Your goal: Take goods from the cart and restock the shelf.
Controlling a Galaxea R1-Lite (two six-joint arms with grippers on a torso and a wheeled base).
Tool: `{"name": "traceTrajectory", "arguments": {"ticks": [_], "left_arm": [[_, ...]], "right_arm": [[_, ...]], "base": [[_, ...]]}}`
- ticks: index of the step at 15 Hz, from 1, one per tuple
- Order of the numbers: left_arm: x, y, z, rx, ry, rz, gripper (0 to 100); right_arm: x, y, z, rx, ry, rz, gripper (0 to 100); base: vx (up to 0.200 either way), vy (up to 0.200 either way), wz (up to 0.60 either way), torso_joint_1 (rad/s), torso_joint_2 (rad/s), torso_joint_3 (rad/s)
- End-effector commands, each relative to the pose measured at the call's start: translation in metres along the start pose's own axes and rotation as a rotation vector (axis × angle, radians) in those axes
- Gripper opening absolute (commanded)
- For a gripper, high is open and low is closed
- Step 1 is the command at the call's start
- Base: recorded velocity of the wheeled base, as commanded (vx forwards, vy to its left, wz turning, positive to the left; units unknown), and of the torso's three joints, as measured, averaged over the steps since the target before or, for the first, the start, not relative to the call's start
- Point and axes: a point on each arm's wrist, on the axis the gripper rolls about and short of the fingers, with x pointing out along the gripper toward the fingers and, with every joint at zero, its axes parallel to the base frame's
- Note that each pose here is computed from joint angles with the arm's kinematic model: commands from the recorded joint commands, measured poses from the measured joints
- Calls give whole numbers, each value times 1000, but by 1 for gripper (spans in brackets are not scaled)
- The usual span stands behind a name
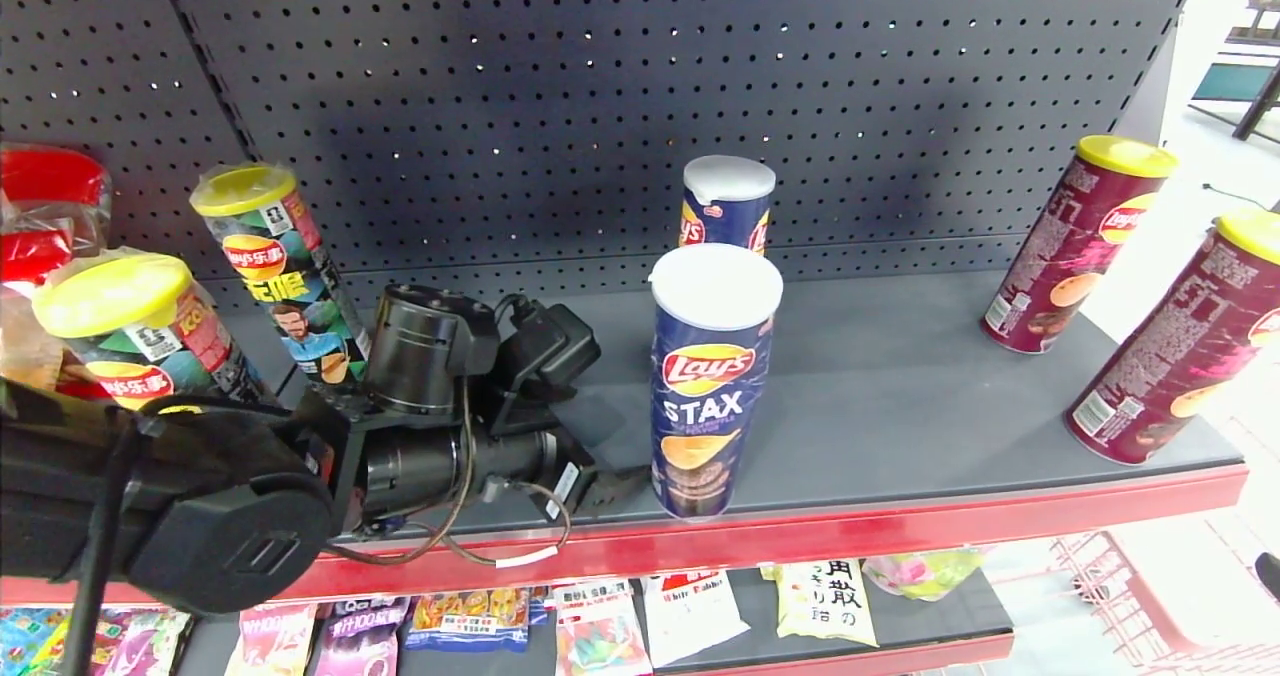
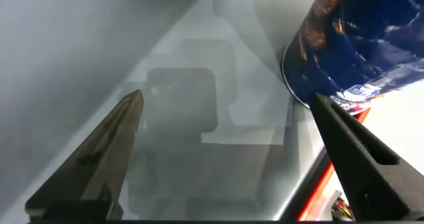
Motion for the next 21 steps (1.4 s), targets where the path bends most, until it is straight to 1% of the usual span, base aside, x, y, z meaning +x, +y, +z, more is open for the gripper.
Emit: {"name": "traceTrajectory", "arguments": {"ticks": [1, 4, 9, 12, 18, 19, 21], "left_arm": [[6, -2, 0, 3, 6, -9, 100], [9, -4, 2, 6, 3, -19, 100], [11, -4, 3, 6, -1, -23, 100], [14, -3, 7, 8, -13, -21, 100], [16, -3, 4, -1, -2, -18, 100], [13, -1, 3, -6, 0, -7, 100], [-4, 7, 4, -22, -18, 26, 100]], "right_arm": [[1, 0, 0, 1, 5, 0, 100], [1, 0, -1, 0, 7, 0, 100], [1, 0, -1, 1, 6, 4, 100], [1, 0, -1, 1, 7, 2, 100], [0, 0, -1, 1, 5, 2, 100], [0, 0, -2, 1, 10, 4, 100], [1, 0, -1, -1, 10, 22, 100]], "base": [[0, 0, 0, 0, 0, 0], [0, 0, 0, 0, 0, 0], [0, 0, 0, 0, 0, 0], [0, 0, 0, 0, 0, 0], [0, 0, 0, 0, 0, 0], [0, 0, 0, 0, 0, 0], [0, 0, 0, 0, 0, 0]]}}
